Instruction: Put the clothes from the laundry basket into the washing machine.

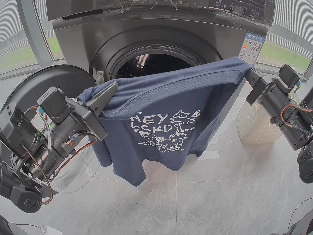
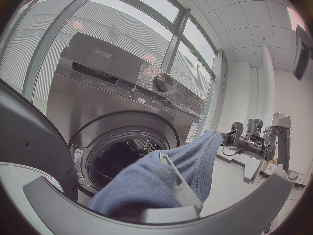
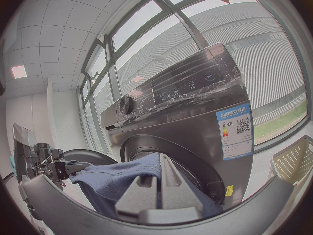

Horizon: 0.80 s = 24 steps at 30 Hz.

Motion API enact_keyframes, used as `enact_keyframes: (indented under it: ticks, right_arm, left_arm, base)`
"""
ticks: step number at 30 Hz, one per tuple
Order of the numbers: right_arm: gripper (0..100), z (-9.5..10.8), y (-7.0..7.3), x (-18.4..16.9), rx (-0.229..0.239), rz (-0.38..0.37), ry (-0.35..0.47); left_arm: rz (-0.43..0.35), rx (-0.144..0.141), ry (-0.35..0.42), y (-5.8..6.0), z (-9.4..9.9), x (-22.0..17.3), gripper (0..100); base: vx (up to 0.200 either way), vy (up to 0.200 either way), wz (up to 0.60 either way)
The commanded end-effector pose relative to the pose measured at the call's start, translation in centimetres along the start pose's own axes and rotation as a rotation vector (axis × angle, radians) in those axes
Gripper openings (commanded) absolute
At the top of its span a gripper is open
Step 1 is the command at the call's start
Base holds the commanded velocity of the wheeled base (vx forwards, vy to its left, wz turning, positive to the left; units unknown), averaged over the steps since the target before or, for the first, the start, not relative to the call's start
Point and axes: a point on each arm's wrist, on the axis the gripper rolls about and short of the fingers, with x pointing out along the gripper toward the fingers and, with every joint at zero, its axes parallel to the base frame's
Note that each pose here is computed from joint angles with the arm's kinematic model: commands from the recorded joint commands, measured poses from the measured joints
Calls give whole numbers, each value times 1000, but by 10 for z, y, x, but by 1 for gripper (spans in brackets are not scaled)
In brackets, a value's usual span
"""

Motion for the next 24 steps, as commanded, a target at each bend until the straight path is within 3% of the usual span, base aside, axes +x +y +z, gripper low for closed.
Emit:
enact_keyframes:
  ticks: [1, 12, 16, 18, 19, 20, 24]
  right_arm:
    - [0, -7, -1, -5, -1, -5, 33]
    - [0, -25, -1, -19, 6, 0, 120]
    - [0, -63, 10, -31, 36, 50, 273]
    - [0, -79, 13, -30, 50, 61, 324]
    - [0, -97, 18, -28, 68, 78, 372]
    - [100, -105, 24, -29, 77, 92, 389]
    - [100, -127, 46, -47, 94, 177, 502]
  left_arm:
    - [-6, -3, 13, -1, -4, 2, 0]
    - [-49, -27, 48, -9, -17, 14, 0]
    - [-118, -51, 9, -29, -16, 41, 0]
    - [-130, -56, 21, -33, -18, 45, 0]
    - [-138, -59, 29, -36, -20, 48, 0]
    - [-144, -60, 35, -37, -24, 50, 0]
    - [-142, -59, 25, -36, -29, 59, 0]
  base:
    - [0, 0, 0]
    - [0, 0, 0]
    - [0, 0, 0]
    - [0, 0, 0]
    - [0, 0, 0]
    - [0, 0, 0]
    - [0, 0, 0]
